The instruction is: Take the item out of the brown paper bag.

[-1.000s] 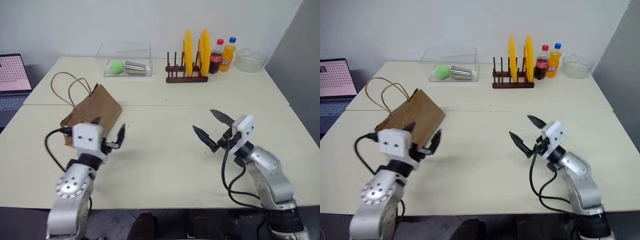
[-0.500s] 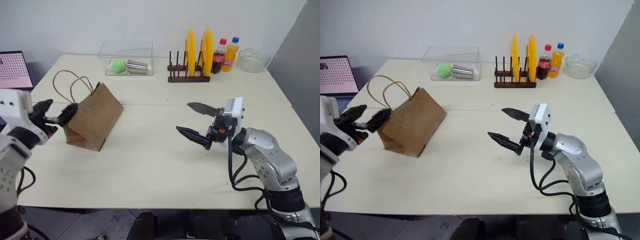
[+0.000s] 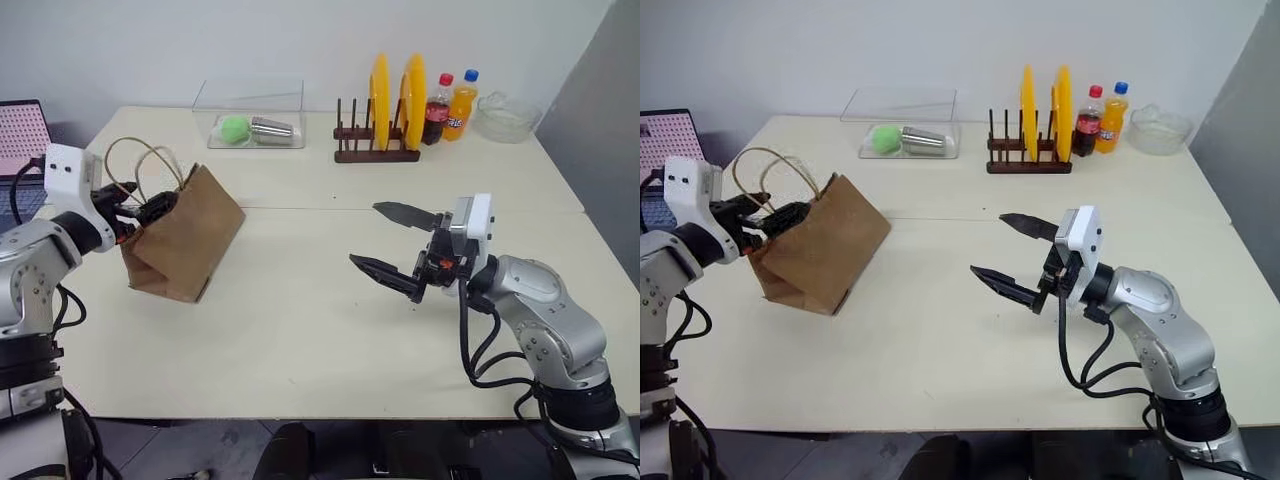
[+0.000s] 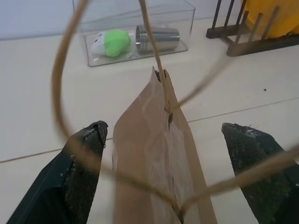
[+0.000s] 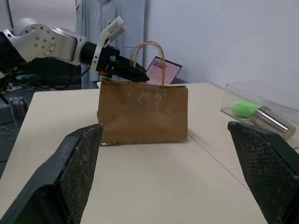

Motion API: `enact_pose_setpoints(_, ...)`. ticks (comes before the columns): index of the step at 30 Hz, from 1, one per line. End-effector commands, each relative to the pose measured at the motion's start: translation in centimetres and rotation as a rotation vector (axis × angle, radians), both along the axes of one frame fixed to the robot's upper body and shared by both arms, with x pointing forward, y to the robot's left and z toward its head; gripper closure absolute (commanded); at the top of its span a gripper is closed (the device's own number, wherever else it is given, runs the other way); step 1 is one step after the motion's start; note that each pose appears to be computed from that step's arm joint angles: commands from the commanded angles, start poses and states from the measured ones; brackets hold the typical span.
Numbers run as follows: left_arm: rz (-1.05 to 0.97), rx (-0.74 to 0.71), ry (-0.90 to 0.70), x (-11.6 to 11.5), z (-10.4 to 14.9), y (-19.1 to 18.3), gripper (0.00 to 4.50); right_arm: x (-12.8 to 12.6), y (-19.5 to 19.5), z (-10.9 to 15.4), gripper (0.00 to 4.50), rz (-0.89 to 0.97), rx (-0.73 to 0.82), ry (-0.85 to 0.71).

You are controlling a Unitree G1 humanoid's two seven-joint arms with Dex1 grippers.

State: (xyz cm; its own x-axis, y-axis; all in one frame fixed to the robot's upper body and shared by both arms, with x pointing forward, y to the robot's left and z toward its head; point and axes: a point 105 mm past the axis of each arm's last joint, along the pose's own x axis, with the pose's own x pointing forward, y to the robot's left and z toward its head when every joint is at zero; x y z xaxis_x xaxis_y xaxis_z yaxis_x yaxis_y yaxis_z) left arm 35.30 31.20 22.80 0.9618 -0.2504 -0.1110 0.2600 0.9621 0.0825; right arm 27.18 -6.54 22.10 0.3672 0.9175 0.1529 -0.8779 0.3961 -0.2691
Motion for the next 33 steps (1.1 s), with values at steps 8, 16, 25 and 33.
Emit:
enact_pose_setpoints(8,-0.027,0.021,-0.083,0.0,2.8,-0.5,0.35,-3.2,0.3,1.9,0.0,0.242,-0.094,-0.041)
enact_pose_setpoints(16,-0.034,0.02,-0.117,-0.4,4.1,-0.4,1.91,-2.7,0.2,1.9,0.0,0.262,-0.133,-0.053)
enact_pose_setpoints(25,-0.094,0.071,-0.16,-0.2,6.7,-0.7,4.48,-2.7,0.3,1.7,0.0,0.253,-0.132,-0.053)
enact_pose_setpoints(33,-0.198,0.128,-0.212,1.4,9.5,-2.0,4.48,-2.5,0.1,1.4,0.0,0.23,-0.148,-0.043)
